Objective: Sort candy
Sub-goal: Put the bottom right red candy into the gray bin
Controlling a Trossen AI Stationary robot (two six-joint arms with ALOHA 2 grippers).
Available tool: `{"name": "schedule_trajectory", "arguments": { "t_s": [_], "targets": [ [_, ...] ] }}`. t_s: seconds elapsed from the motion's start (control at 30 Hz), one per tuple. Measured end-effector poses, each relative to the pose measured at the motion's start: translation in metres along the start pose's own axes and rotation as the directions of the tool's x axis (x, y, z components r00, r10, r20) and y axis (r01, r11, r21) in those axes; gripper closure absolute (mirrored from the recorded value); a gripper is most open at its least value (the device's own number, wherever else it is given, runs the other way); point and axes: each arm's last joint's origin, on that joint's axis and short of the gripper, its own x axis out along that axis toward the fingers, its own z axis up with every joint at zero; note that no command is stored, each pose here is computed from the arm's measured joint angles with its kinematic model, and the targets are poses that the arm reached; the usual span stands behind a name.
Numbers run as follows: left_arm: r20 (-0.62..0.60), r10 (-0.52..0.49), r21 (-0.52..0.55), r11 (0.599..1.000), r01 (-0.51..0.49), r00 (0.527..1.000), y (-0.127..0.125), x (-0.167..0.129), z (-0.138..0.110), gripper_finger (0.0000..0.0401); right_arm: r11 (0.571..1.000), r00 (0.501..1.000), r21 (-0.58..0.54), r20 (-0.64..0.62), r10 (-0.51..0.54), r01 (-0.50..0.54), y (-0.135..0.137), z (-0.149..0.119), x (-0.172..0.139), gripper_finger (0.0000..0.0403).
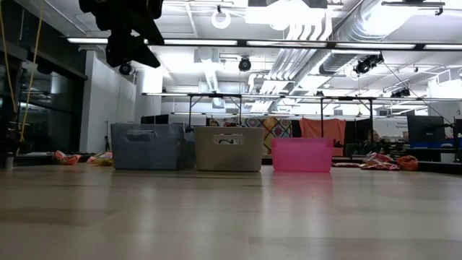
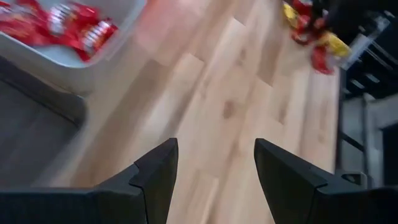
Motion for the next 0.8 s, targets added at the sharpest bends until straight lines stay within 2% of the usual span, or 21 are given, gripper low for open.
{"name": "schedule_trajectory", "arguments": {
  "t_s": [0.07, 0.2, 0.33, 0.4, 0.5, 0.63, 0.8],
  "targets": [
    [-0.017, -0.052, 0.0, 0.999, 0.052, 0.998, -0.001, -0.005, 0.0, 0.0204, 1.0, 1.0, -0.002, 0.01, 0.006, -0.006, -0.002, 0.004, -0.012, 0.0382],
    [0.022, -0.109, -0.001, 0.994, 0.109, 0.994, 0.0, -0.025, 0.003, 0.0204, 0.998, 0.994, -0.048, 0.1, -0.036, 0.041, -0.011, 0.014, -0.058, 0.0365],
    [0.161, -0.105, -0.016, 0.994, 0.109, 0.981, 0.007, -0.052, 0.01, 0.0204, 0.987, 0.946, -0.091, 0.31, -0.098, 0.132, -0.032, 0.031, -0.12, 0.0389],
    [0.232, -0.082, -0.024, 0.996, 0.09, 0.969, 0.011, -0.065, 0.012, 0.0204, 0.983, 0.895, -0.058, 0.426, -0.135, 0.176, -0.048, 0.042, -0.144, 0.0394],
    [0.318, -0.054, -0.028, 0.997, 0.067, 0.946, 0.017, -0.081, 0.014, 0.0204, 0.979, 0.792, 0.029, 0.583, -0.181, 0.203, -0.076, 0.061, -0.168, 0.0389],
    [0.384, -0.025, -0.023, 0.999, 0.037, 0.923, 0.022, -0.093, 0.015, 0.0204, 0.967, 0.664, 0.09, 0.712, -0.23, 0.239, -0.115, 0.089, -0.173, 0.0398],
    [0.408, -0.004, -0.031, 0.999, 0.018, 0.913, 0.025, -0.096, 0.017, 0.0204, 0.98, 0.457, 0.094, 0.874, -0.165, 0.174, -0.158, 0.129, -0.173, 0.0398]
  ]
}}
